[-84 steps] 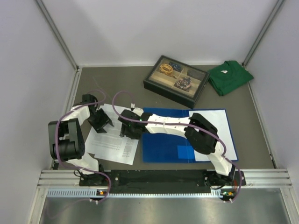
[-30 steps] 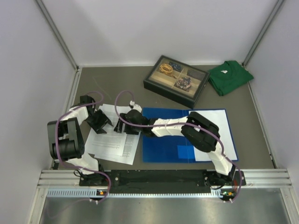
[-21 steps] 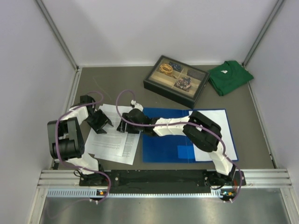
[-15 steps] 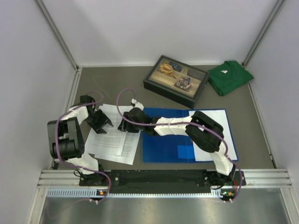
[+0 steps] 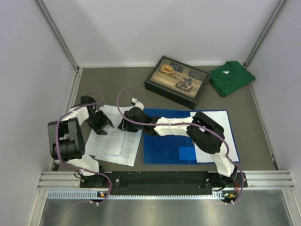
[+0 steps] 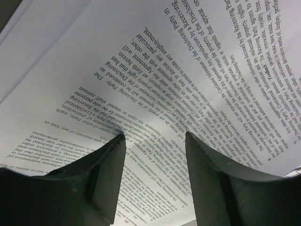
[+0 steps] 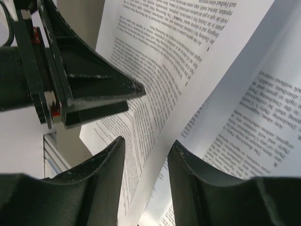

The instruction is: Put the files into the folder

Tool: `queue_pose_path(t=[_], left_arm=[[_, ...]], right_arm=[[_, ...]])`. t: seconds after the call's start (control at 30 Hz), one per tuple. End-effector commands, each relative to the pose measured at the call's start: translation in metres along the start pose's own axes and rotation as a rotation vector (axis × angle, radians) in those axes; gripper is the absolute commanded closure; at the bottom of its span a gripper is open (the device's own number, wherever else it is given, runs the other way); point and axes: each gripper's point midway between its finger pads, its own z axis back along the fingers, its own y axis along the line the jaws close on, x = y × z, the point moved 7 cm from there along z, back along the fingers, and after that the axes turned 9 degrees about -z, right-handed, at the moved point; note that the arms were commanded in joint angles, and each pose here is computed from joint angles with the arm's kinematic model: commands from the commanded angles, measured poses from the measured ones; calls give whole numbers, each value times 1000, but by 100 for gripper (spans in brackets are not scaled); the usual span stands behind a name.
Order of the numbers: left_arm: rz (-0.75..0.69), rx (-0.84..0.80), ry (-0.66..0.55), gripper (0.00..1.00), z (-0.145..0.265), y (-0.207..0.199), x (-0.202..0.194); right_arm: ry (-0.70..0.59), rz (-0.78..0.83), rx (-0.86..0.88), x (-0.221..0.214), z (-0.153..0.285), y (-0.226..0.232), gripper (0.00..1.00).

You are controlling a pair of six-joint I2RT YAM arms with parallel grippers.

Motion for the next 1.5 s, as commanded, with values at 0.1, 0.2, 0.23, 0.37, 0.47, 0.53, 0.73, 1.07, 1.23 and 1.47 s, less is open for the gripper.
queue_pose_path(t=[0.1,0.2,0.23,0.37,0.47,0.53,0.73,1.07,1.23,1.47], left_arm=[[-18,87,29,39,-15,17,-12],[-42,59,-33,35,8,5,0],[-56,53,-87,33,22,1,4],[-140,-19,-248,23,76,-23,13],[-259,-225,-358,14,115,-50,7],[-332,-307,-400,6,127,-62,0],[-537,-445,-246,2,103,-111,-49],[-700,-460,-73,2,52,-144,-91],[-736,-435,-9,2,37,-144,-103],[-733,-435,81,9,8,-135,-113]], right_arm=[[-25,12,105,10,-27,21,94],[-25,77,82,16,-17,28,100],[-38,121,104,25,-3,43,100],[66,234,-2,34,43,38,100],[200,351,-11,44,84,30,100],[289,407,-144,51,110,-7,100],[404,514,-165,76,216,-65,100],[295,419,-389,136,321,-163,100],[226,380,-400,149,338,-189,100],[163,331,-491,162,360,-222,100]])
